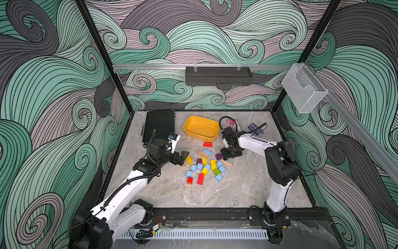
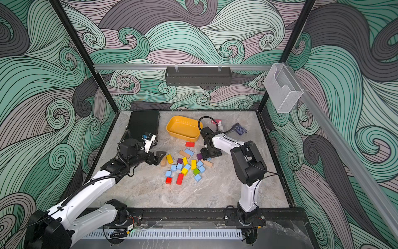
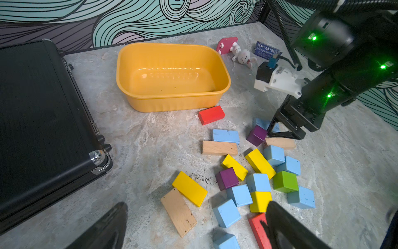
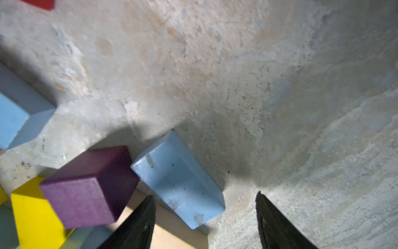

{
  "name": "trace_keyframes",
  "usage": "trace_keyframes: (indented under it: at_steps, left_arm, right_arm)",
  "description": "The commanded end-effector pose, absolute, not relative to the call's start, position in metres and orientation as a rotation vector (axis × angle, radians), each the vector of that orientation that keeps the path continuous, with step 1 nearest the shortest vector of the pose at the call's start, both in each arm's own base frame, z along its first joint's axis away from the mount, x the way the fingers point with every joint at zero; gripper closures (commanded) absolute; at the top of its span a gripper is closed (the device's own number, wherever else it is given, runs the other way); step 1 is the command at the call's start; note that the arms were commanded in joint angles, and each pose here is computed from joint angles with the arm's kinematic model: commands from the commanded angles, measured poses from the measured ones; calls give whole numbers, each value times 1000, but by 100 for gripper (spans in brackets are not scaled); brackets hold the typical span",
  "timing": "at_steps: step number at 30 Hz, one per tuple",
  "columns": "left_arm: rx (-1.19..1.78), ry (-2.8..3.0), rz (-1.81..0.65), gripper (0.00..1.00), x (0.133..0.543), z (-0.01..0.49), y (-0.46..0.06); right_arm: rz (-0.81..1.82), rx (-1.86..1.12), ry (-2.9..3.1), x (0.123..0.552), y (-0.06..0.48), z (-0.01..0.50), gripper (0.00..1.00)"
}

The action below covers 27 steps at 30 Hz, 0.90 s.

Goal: Pick out the blue building blocks
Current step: Pick up the building block from the center of the board.

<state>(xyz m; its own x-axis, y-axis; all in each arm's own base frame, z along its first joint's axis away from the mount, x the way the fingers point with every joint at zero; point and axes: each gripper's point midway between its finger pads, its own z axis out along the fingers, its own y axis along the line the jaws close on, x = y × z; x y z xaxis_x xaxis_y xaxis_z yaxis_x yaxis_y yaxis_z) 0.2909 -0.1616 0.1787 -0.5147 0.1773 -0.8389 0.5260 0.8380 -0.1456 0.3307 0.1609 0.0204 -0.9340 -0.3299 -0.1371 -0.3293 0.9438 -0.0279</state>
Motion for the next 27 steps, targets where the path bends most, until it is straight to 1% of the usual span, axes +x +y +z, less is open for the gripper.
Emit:
trace_keyframes:
  at_steps: [1, 10, 16, 20, 27]
  left_arm:
    - [527, 2091, -472, 1, 290, 181, -162]
    - [525, 2090, -461, 1, 290, 182, -161]
    - [522, 2095, -458, 1, 290, 181, -160]
    - [519, 2093, -453, 1, 290, 183, -159]
    - [515, 2099, -441, 1, 290, 182, -157]
  right_arm:
    - [-28, -530, 2965, 332, 163, 18, 31]
    - [-41, -601, 2959, 330, 169, 13, 46]
    - [-24, -627, 2934, 335, 174, 13, 47]
    - [42, -629, 2922, 334, 181, 11, 49]
    - [49, -613, 2932, 330, 181, 6, 59]
